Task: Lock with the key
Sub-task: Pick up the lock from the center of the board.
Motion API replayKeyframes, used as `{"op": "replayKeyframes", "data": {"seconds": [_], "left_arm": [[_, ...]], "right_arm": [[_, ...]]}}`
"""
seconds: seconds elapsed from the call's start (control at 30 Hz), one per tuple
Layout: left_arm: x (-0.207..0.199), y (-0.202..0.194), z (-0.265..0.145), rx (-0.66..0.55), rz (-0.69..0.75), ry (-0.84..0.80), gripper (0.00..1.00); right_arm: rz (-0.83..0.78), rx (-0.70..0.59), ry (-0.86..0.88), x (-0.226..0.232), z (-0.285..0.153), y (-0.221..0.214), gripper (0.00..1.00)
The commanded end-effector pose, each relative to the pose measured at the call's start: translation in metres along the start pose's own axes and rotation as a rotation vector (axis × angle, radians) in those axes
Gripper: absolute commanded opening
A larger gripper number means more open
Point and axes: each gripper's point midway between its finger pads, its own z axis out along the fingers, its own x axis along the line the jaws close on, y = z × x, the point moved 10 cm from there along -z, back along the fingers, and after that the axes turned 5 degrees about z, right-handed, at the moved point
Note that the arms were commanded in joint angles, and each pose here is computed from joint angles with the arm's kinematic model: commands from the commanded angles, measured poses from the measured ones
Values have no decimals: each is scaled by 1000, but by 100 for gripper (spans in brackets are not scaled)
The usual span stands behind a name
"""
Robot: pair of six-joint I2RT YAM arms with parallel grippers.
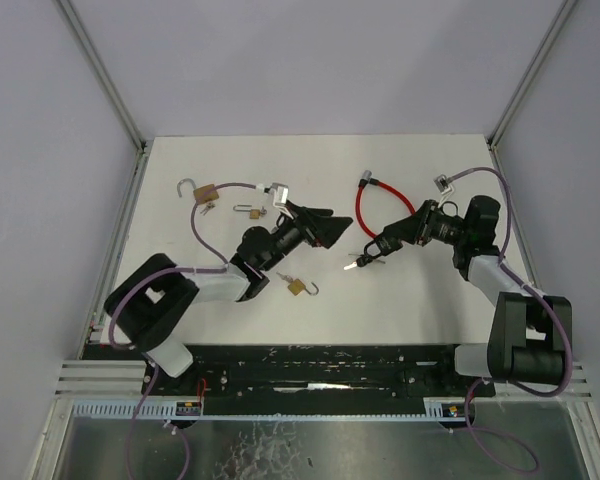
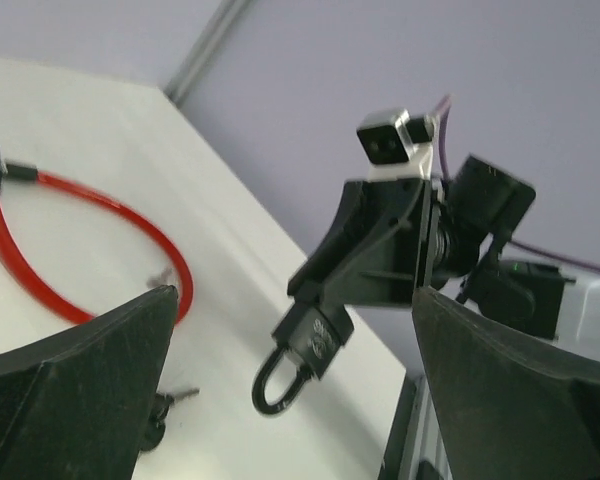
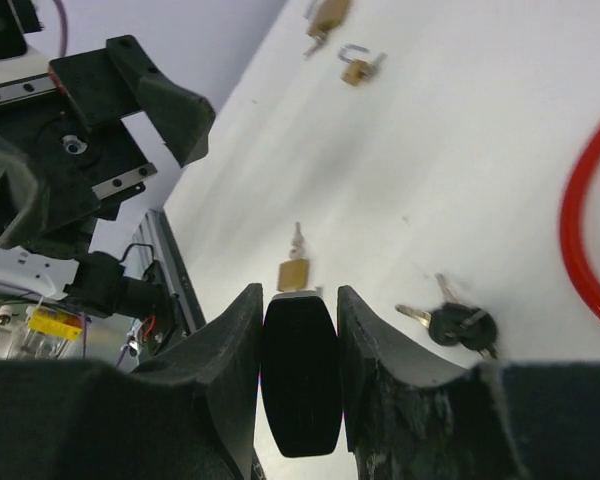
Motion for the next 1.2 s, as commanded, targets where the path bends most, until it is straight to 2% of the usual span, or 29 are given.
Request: {"op": "replayKeyframes", "data": {"seconds": [0.0, 0.23, 0.4, 0.87, 1.17], "left_arm": [[7, -22, 2, 134, -64, -199, 100], [28, -48, 5, 244, -59, -145, 95], [28, -56, 9, 293, -100, -196, 87], [28, -79, 17, 388, -172, -285, 87], [21, -96, 36, 470, -185, -323, 85]], "right_arm": [[22, 19, -112, -22, -2, 8, 0], [22, 42, -107, -27, -3, 6, 0], [5, 22, -83, -19, -5, 10, 0], [8, 7, -26, -11, -6, 14, 0], [5, 4, 26, -4, -6, 15, 0]]}}
